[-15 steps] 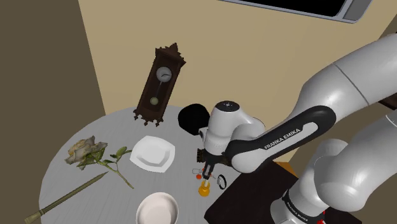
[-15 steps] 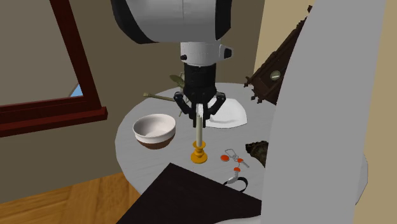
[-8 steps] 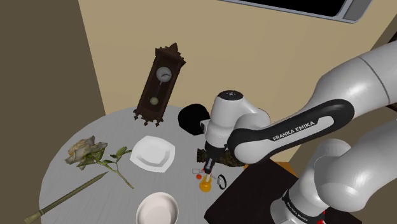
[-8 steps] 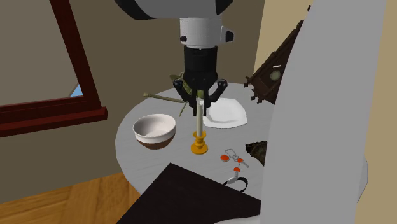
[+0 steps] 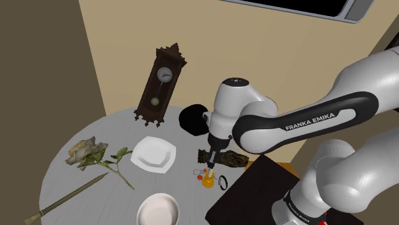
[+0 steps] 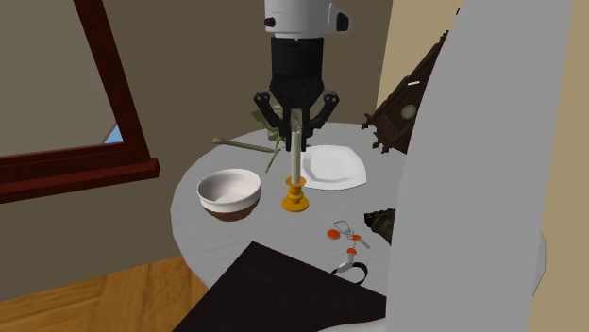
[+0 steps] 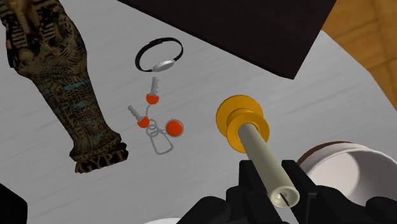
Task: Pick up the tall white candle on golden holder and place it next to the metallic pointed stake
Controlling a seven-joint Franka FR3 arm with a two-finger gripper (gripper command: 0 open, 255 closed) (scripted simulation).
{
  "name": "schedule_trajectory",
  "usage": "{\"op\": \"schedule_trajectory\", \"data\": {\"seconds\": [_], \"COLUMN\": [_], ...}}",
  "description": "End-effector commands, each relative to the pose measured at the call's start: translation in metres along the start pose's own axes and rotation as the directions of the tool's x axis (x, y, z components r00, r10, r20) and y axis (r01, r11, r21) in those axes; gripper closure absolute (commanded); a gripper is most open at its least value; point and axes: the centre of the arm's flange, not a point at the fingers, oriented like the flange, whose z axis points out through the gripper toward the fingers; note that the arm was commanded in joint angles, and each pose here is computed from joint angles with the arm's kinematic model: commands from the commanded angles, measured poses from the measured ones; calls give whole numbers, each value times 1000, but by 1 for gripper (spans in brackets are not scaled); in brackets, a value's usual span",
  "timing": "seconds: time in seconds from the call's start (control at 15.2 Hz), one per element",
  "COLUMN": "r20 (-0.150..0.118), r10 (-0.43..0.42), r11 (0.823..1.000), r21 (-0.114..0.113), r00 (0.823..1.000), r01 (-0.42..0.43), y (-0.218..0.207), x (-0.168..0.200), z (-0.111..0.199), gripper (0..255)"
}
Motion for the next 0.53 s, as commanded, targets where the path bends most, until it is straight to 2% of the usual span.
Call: {"op": "schedule_trajectory", "data": {"seconds": [0.0, 0.46], "r20": [1, 1], "r10": [0, 0], "r11": [1000, 1000], "r21": [0, 0], "r00": [1000, 1000], "r01": [0, 0], "y": [0, 0], "x": [0, 0], "z": [-11, -48], "gripper": [255, 255]}}
